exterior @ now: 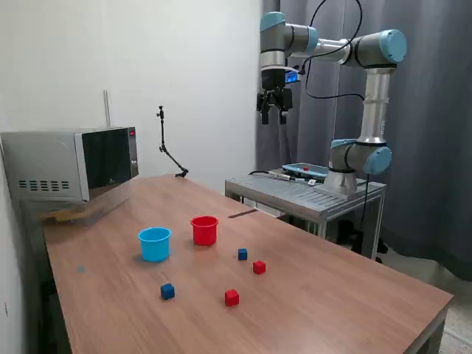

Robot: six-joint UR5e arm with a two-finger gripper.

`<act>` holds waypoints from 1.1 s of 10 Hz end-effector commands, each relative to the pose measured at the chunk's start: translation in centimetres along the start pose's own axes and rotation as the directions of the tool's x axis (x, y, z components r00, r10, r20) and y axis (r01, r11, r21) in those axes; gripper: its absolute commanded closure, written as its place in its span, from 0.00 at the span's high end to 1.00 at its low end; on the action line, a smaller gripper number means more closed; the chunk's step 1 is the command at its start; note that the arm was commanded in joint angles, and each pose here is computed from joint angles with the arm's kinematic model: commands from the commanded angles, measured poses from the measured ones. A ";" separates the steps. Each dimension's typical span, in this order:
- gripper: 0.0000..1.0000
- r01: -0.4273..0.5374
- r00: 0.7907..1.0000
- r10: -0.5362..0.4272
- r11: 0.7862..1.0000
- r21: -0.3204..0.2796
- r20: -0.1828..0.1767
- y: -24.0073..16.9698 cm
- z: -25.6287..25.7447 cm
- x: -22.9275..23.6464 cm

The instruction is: Place red objects in the red bin, and blue objects in the blue bin.

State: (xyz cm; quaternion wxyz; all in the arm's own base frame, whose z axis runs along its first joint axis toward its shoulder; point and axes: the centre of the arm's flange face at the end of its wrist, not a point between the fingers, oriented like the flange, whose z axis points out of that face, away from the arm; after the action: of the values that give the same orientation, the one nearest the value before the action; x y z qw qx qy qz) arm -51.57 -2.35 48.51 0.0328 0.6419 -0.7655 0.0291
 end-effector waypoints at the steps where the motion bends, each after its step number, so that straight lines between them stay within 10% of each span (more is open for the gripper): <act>1: 1.00 0.002 1.000 -0.002 1.000 0.000 0.000 -0.1 0.0 0.0; 11: 1.00 -0.001 1.000 0.001 1.000 0.009 -0.001 0.4 0.5 -0.1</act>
State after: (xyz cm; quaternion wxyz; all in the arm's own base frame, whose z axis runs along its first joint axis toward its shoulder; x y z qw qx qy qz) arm -51.72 -2.31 48.26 0.0313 0.6419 -0.7655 0.0312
